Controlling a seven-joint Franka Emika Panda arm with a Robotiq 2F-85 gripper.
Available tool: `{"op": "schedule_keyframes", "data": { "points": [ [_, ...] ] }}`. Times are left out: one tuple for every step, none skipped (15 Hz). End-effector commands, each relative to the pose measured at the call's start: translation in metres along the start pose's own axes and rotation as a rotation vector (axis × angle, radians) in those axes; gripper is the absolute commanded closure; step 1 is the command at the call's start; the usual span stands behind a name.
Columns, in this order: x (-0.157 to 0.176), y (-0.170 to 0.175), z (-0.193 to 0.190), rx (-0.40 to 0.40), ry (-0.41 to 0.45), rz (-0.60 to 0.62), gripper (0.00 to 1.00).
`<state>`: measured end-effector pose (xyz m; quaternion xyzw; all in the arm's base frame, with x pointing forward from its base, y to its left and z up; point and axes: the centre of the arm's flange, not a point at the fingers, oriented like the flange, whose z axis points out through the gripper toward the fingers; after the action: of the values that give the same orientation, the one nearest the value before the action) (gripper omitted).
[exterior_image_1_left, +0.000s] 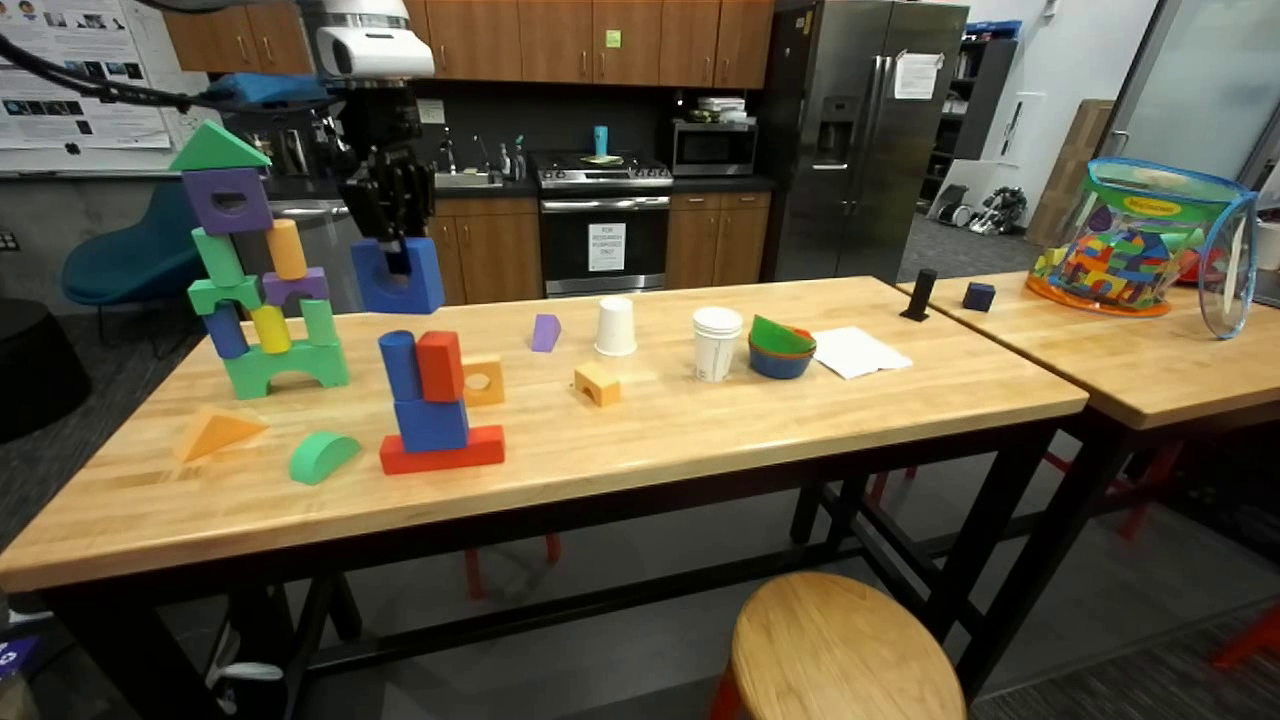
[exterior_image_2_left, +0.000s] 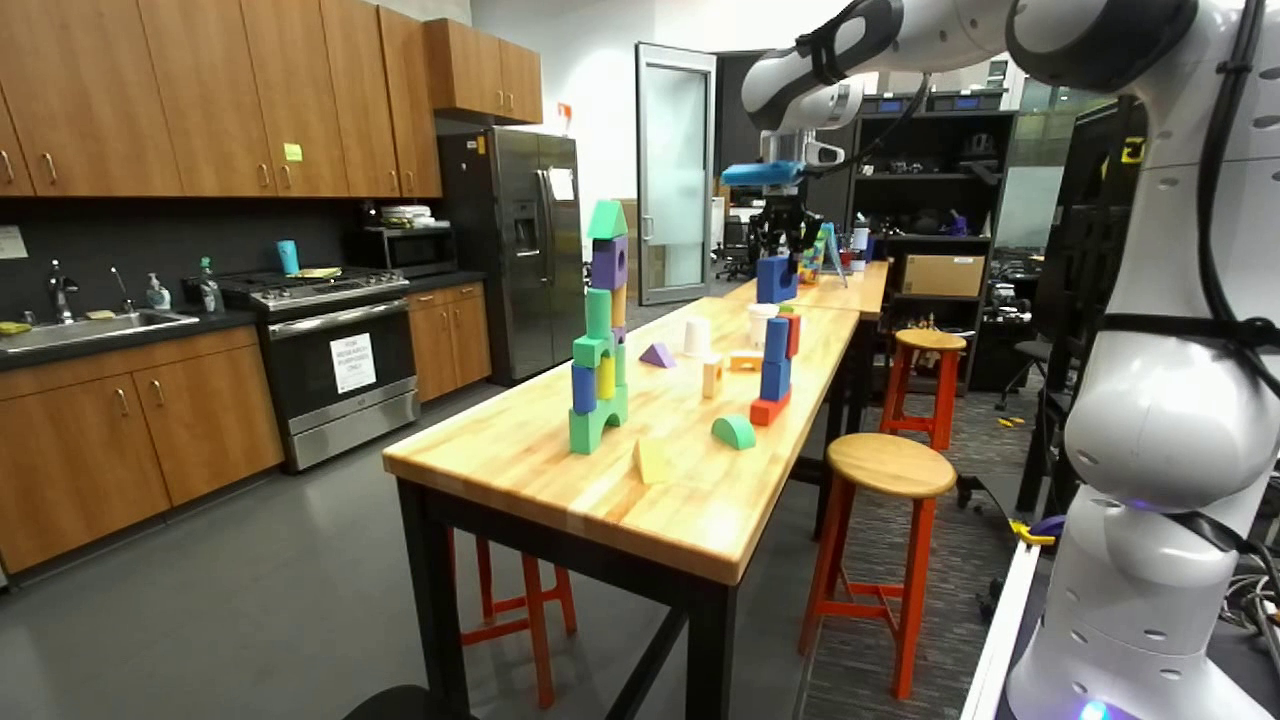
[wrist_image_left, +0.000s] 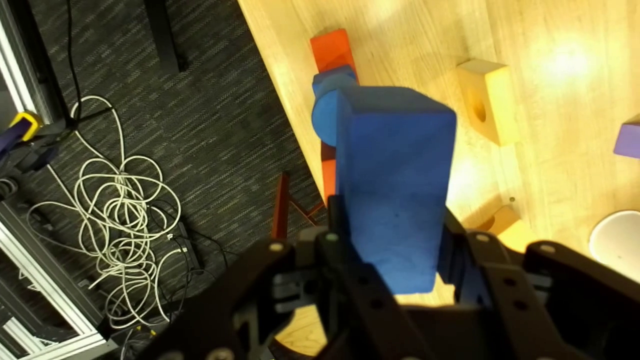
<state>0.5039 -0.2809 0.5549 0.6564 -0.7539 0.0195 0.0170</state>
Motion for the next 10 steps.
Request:
{"op": "schedule_keyframes", "data": {
  "points": [
    [0.0007, 0.0021, -0.0030, 0.002, -0.001, -0.001, 0.60],
    [0.0013, 0.0037, -0.0053, 0.004, -0.001, -0.001, 0.60],
    [0.0016, 0.0048, -0.0065, 0.005, -0.002, -0.001, 0.60],
    [0.0017, 0.0051, -0.0068, 0.005, -0.002, -0.001, 0.60],
    [0.0016, 0.0051, -0.0065, 0.005, -0.002, -0.002, 0.60],
    [0.0015, 0.0052, -0.0062, 0.004, -0.002, -0.002, 0.60],
    [0.0015, 0.0052, -0.0060, 0.004, -0.003, -0.002, 0.60],
    [0.0015, 0.0052, -0.0060, 0.004, -0.003, -0.002, 0.60],
    [0.0016, 0.0052, -0.0060, 0.004, -0.003, -0.002, 0.60],
    [0.0015, 0.0052, -0.0060, 0.003, -0.003, -0.002, 0.85]
  ]
}}
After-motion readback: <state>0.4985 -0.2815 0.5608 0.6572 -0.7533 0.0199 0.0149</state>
